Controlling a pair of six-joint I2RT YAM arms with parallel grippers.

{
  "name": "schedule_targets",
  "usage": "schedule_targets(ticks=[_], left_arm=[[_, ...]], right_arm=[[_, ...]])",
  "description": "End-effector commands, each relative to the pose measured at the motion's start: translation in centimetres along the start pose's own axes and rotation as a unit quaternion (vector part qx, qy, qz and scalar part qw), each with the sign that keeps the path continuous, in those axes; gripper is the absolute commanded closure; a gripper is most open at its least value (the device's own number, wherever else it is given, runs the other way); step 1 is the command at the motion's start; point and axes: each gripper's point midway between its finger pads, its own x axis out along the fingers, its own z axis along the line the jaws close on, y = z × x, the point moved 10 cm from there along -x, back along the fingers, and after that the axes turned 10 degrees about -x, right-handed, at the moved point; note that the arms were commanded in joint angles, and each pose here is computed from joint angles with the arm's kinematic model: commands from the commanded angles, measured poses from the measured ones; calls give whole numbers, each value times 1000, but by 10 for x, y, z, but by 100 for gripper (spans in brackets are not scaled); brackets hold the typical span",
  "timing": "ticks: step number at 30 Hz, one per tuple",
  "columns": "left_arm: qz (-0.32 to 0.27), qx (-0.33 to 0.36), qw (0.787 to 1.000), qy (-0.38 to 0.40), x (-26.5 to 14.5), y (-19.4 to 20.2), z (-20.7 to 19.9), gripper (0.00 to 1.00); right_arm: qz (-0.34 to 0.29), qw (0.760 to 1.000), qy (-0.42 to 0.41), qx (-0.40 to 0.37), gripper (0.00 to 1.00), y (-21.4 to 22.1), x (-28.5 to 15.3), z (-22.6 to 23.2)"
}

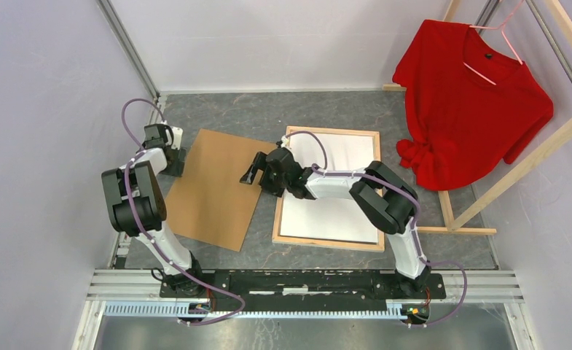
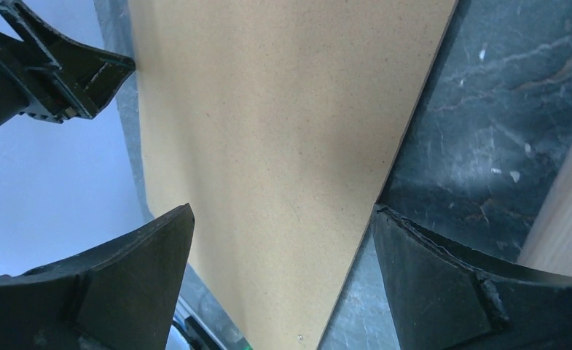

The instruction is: Put the photo into the frame

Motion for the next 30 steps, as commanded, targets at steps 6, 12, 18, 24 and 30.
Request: schedule_targets(ticks=[6,12,18,24,30], left_arm=[[132,39,977,165,-9,52,-65,28],[130,47,976,168,-15,52,-69,28],[126,62,974,179,-22,48,-83,29],[126,81,970,189,-27,47,-101,29],[129,85,970,187,-26,46,-107,29]], right_arm=[[-77,982,-170,34,3,-29,-61,60],[-82,982,-166,35,4,-31,-71,56],[-98,986,-123,45,5,-31,-82,45],[-112,988,-92,54,5,-34,-97,30],[-97,993,-51,48,5,-31,-100,17]])
